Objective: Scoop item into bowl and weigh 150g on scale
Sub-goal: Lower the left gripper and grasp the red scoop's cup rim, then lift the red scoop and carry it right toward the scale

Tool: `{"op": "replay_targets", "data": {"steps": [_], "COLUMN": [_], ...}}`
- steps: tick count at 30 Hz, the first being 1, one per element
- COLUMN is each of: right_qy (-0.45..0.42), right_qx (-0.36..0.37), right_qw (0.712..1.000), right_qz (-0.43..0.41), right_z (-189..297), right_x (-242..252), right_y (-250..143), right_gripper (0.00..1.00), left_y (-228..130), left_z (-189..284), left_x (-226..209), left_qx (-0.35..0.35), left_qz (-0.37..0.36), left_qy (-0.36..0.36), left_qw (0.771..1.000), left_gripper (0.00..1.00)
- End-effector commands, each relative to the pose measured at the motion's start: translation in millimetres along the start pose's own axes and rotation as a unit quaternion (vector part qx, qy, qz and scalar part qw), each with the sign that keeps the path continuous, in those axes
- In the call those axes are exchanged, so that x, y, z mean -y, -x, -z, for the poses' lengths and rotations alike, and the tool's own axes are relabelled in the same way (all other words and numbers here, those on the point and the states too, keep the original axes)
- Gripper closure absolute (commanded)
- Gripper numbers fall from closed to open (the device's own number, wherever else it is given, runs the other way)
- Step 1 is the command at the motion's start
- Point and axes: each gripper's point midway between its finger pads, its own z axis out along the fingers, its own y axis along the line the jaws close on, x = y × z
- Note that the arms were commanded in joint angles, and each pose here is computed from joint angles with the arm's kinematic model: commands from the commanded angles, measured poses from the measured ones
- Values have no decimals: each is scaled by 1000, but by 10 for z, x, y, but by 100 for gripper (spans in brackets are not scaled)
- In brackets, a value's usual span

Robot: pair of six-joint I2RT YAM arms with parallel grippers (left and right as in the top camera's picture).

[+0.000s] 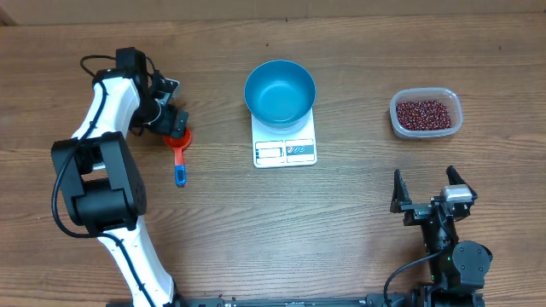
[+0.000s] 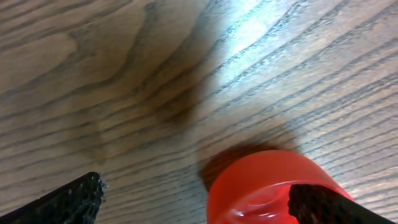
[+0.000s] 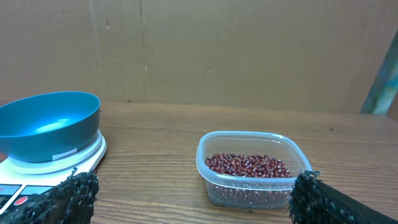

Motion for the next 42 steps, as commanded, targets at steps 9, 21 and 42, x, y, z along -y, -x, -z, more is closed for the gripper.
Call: {"op": "replay_targets", "data": {"steps": [9,21,42], "right_qy": [-4,-4,-4], "right_qx": [1,1,1], "right_qw": [1000,1000,1000], "right_qz": [0,0,0], "right_z": [0,0,0], "right_x": [13,13,13], "right_y": [-21,-22,-21], "right_gripper": [0,0,0], "left_y": [-101,-143,-220], "left_z": [-95,-220,-211], "left_x": [52,48,98], "left_qx": [-21,-18,-33], "left_qz": [-14,-14,6], "left_qy": [-8,-3,-14], "left_qw": [1000,1000,999], "left_gripper": [5,9,96]}}
